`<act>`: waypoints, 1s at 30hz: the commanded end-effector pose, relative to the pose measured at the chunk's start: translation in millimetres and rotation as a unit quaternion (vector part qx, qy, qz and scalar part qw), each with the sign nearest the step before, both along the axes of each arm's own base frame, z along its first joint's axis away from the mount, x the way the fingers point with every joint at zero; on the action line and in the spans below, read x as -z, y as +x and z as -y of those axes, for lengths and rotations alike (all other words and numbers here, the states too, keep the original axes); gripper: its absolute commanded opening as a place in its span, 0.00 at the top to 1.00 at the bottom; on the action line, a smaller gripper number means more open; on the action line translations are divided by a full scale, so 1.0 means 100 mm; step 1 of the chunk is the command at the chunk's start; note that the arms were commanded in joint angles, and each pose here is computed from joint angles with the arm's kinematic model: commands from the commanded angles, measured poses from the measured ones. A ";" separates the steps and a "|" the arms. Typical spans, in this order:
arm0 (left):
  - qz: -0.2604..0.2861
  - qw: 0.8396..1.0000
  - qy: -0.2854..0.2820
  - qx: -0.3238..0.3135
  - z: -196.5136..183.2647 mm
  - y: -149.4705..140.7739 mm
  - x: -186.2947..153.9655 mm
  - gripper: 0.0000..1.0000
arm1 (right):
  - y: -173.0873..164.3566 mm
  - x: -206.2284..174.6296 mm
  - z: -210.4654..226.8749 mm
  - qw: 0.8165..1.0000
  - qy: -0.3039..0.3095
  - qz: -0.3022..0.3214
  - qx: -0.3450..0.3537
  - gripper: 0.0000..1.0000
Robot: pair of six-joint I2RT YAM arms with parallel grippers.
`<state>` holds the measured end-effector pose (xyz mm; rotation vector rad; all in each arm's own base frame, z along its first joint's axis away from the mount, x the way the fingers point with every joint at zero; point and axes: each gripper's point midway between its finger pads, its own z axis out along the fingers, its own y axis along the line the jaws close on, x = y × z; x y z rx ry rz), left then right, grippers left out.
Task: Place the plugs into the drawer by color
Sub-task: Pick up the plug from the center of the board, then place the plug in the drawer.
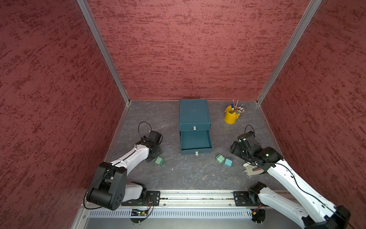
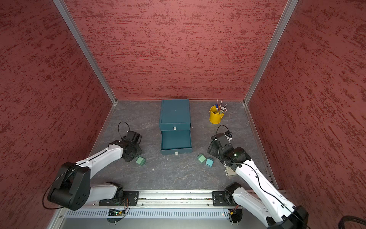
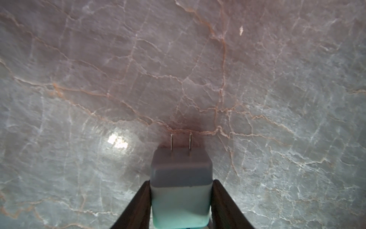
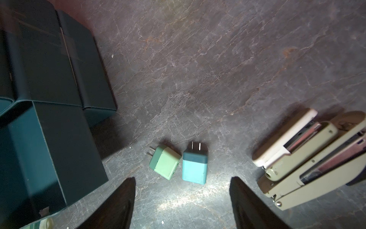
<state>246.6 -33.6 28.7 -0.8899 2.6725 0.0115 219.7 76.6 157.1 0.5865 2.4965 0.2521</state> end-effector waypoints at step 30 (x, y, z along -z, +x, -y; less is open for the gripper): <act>0.294 0.940 -0.048 0.167 0.78 0.29 -2.70 0.99 | -0.07 -0.05 0.08 1.000 -0.004 0.003 0.006 0.22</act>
